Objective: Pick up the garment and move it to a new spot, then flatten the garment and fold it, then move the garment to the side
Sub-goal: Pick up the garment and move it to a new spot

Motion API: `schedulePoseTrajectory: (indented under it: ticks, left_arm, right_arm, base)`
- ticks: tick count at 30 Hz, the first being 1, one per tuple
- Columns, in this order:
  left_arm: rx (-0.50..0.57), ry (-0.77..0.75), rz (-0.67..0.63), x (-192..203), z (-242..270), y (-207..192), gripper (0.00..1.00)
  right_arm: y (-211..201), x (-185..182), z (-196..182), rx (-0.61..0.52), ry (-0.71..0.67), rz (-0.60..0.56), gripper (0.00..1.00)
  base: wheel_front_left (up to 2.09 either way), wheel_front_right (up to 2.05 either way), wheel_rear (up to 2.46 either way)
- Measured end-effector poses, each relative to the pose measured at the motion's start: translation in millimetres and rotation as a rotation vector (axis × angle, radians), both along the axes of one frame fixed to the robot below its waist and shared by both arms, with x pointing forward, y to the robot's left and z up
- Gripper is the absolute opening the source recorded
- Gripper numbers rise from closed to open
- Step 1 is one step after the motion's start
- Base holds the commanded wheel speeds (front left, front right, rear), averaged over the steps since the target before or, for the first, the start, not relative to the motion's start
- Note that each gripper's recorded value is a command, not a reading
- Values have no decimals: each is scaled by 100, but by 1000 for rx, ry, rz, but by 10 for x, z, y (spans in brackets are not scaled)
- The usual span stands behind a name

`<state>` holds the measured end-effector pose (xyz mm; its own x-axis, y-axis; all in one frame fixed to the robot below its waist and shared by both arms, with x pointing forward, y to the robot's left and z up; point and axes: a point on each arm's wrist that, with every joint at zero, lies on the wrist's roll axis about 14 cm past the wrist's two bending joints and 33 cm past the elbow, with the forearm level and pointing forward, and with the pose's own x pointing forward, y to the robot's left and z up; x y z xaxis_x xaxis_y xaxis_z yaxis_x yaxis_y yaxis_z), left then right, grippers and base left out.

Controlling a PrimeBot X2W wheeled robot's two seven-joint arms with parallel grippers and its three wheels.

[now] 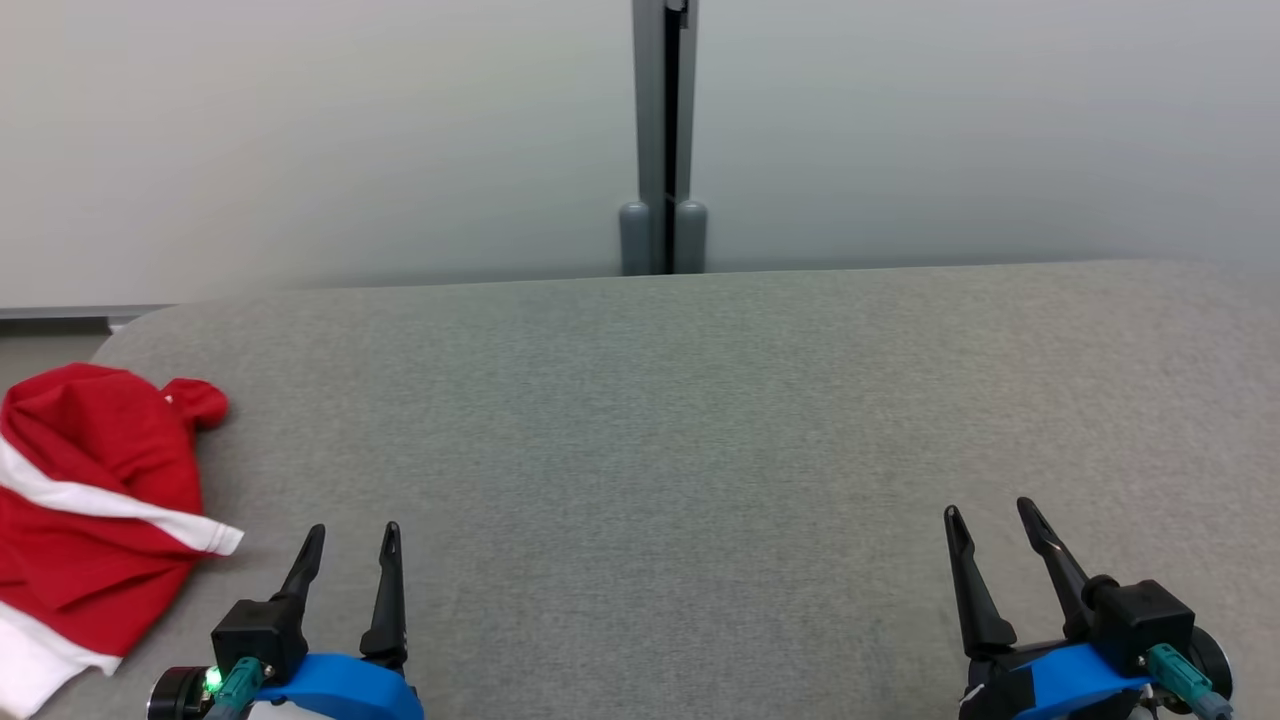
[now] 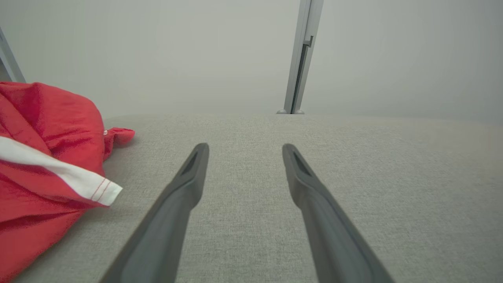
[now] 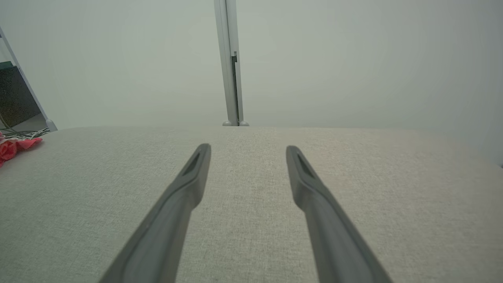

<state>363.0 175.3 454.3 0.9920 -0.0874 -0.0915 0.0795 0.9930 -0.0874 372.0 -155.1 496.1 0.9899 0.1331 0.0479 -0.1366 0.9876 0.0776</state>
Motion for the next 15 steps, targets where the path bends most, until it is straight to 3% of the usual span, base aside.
schedulePoseTrajectory:
  ticks: [7,15]
  left_arm:
    - [1,-8,121,-144,27,369,100]
    - [1,-38,342,-511,119,1002,100]
  right_arm:
    - [341,131,54,-10,-16,101,100]
    - [1000,311,178,-13,-46,283,100]
  base:
    - [0,0,0]
    - [0,0,0]
